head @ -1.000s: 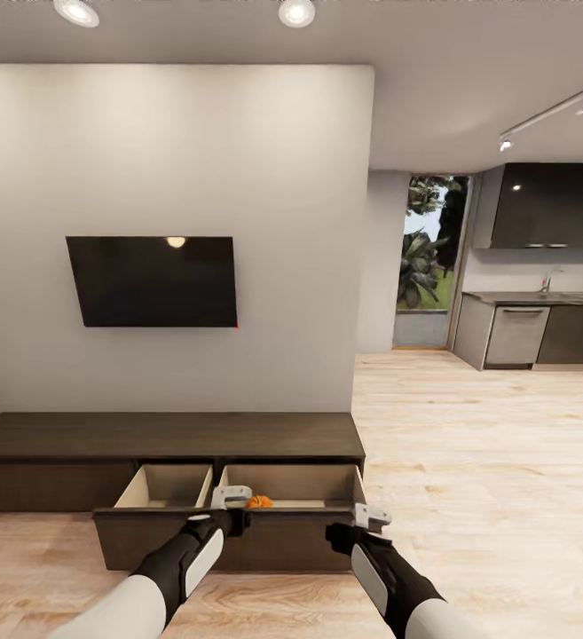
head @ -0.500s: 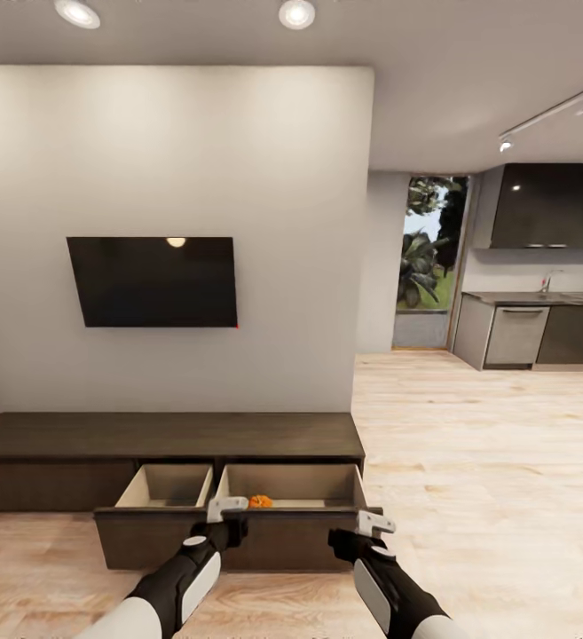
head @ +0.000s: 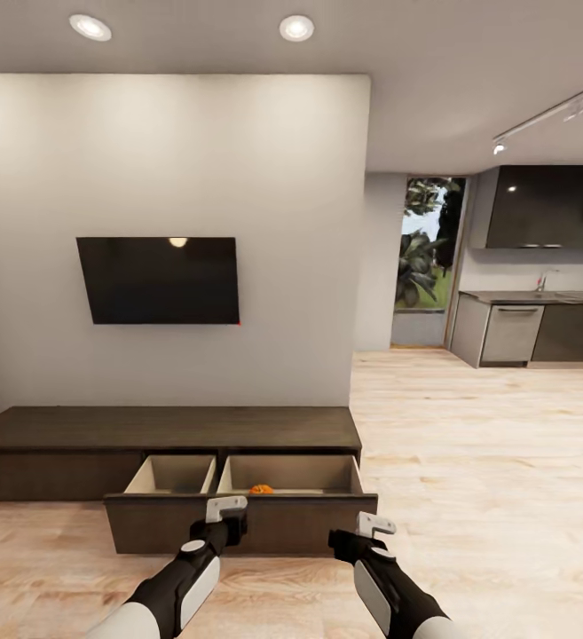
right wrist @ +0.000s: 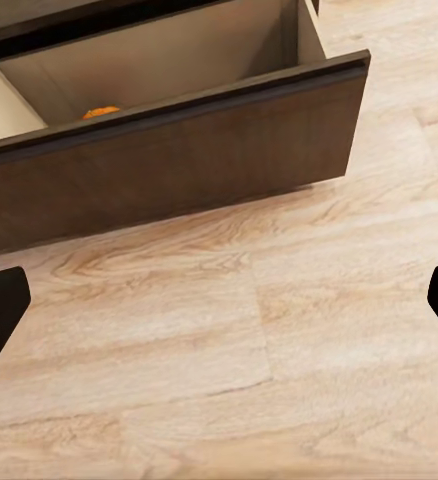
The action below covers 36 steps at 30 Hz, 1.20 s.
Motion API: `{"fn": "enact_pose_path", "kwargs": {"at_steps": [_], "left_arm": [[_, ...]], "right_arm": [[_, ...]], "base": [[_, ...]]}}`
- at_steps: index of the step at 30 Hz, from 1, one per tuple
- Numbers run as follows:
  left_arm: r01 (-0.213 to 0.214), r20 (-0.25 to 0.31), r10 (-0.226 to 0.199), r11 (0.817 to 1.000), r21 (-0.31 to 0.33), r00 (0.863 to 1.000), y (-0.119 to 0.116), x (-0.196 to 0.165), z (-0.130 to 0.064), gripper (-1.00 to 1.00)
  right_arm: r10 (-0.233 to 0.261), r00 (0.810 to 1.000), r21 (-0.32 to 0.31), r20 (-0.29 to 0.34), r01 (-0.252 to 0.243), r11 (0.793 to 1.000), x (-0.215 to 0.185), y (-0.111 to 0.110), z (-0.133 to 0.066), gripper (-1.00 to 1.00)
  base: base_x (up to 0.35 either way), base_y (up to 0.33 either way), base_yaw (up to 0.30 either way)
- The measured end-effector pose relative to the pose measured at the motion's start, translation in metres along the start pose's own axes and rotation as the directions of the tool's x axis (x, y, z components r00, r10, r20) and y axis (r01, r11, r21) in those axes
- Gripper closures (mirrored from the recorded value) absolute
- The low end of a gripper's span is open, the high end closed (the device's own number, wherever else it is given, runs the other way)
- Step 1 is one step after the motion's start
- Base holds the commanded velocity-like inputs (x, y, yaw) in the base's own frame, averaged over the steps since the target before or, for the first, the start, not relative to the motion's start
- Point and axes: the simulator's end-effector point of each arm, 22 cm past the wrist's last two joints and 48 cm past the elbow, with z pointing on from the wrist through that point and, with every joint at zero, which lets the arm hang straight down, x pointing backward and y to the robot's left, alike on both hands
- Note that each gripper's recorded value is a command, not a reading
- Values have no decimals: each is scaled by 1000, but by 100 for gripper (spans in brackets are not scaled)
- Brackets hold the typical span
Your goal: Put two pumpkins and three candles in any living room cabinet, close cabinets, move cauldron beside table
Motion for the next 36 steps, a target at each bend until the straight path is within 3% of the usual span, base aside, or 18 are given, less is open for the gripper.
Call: {"fn": "enact_pose_path", "kwargs": {"at_steps": [16, 24, 36], "left_arm": [[4, 17, -4, 1000, 1, 1000, 1, 10, 10, -100], [15, 55, -17, 999, 39, 998, -5, 12, 17, -100], [15, 61, -18, 999, 49, 998, -5, 30, 25, -100]], "right_arm": [[-1, 1000, 0, 0, 1, 1000, 11, -3, 12, -100], [0, 1000, 0, 2, 0, 1000, 19, -5, 20, -100], [4, 1000, 1, 12, -4, 1000, 32, -8, 32, -100]], "base": [[-3, 0, 0], [0, 0, 0], [0, 0, 0]]}}
